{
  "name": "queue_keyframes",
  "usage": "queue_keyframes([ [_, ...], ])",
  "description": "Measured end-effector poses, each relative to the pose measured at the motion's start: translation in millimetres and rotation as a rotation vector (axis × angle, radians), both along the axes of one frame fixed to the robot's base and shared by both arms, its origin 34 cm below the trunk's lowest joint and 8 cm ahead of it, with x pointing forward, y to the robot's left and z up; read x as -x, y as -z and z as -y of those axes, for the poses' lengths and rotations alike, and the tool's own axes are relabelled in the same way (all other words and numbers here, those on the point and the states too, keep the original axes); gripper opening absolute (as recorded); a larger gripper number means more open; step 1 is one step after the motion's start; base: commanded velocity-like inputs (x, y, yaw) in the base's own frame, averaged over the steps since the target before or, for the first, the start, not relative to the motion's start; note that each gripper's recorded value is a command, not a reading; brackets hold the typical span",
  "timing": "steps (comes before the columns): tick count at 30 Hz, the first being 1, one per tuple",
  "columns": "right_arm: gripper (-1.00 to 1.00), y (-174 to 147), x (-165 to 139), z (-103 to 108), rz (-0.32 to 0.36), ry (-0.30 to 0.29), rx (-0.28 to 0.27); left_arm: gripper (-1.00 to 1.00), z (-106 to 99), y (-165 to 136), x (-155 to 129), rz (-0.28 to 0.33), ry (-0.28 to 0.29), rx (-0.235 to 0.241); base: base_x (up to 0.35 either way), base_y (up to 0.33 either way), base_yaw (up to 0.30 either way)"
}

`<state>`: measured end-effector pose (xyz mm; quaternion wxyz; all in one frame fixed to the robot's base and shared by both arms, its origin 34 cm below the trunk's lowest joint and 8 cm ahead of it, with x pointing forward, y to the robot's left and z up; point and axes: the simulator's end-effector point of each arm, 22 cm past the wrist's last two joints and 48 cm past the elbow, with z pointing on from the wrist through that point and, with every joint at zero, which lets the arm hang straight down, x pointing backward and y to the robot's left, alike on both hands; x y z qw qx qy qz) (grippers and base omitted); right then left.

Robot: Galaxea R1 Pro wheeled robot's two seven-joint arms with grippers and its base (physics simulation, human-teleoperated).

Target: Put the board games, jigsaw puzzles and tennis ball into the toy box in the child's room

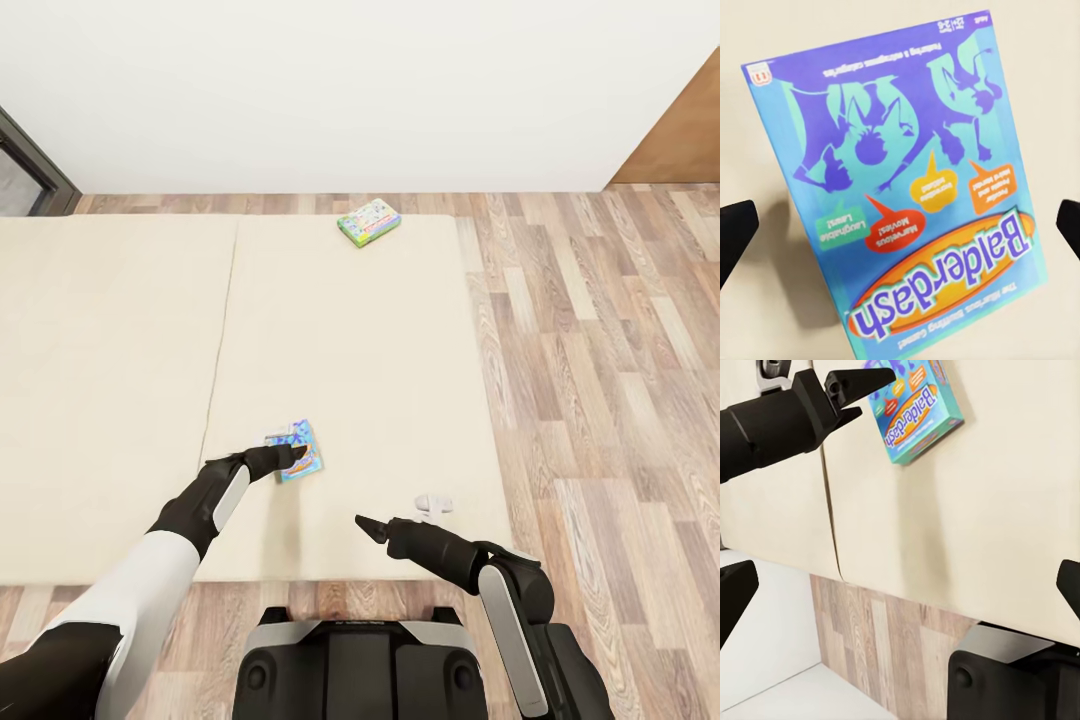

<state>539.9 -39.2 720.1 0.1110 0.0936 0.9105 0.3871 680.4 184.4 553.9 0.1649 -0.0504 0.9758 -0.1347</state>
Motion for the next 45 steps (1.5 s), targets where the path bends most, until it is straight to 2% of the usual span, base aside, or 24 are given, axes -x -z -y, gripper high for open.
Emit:
queue_keyframes([
  [26,1.0,14,9,0,-0.033,-0.001,0.0,1.0,-3,18,13,-0.033,-0.003,-0.01,0.0,0.0,0.0],
  [35,1.0,16,11,-1,-0.04,-0.001,-0.003,1.0,-20,25,13,-0.047,-0.012,-0.085,0.0,0.0,0.0],
  [45,1.0,17,12,-1,-0.042,-0.001,-0.003,1.0,-23,19,-7,-0.025,-0.016,-0.103,0.0,0.0,0.0],
])
